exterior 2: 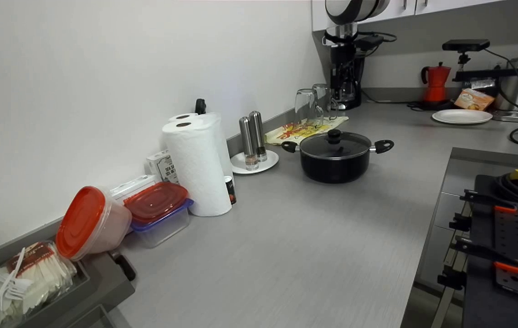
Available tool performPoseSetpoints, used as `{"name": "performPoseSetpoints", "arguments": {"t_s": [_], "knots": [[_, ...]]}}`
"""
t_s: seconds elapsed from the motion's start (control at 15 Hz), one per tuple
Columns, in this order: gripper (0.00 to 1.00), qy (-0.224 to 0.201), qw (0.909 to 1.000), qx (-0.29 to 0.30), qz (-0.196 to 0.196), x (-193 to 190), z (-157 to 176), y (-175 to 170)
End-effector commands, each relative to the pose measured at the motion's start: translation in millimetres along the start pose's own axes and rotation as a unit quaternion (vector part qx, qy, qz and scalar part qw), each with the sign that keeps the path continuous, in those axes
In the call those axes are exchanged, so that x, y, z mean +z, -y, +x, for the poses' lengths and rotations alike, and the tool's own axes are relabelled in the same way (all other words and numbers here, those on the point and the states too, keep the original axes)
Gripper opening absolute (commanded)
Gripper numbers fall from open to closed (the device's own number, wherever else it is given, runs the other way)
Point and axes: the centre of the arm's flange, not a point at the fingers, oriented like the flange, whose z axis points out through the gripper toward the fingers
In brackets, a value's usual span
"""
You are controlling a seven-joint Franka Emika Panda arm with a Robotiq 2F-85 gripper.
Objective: Remove the glass lid from the black pot.
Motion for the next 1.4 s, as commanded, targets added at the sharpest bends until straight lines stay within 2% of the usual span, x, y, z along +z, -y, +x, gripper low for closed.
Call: {"name": "performPoseSetpoints", "arguments": {"t_s": [0.0, 0.33, 0.87, 1.33], "knots": [[1.0, 0.011, 0.9997, -0.008, 0.02, 4, 6, 4], [1.0, 0.021, 0.9987, -0.017, 0.044, 15, 6, 26], [1.0, 0.023, 0.9985, -0.037, 0.034, 45, 13, 53], [1.0, 0.031, 0.9983, -0.04, 0.028, 90, 17, 56]]}}
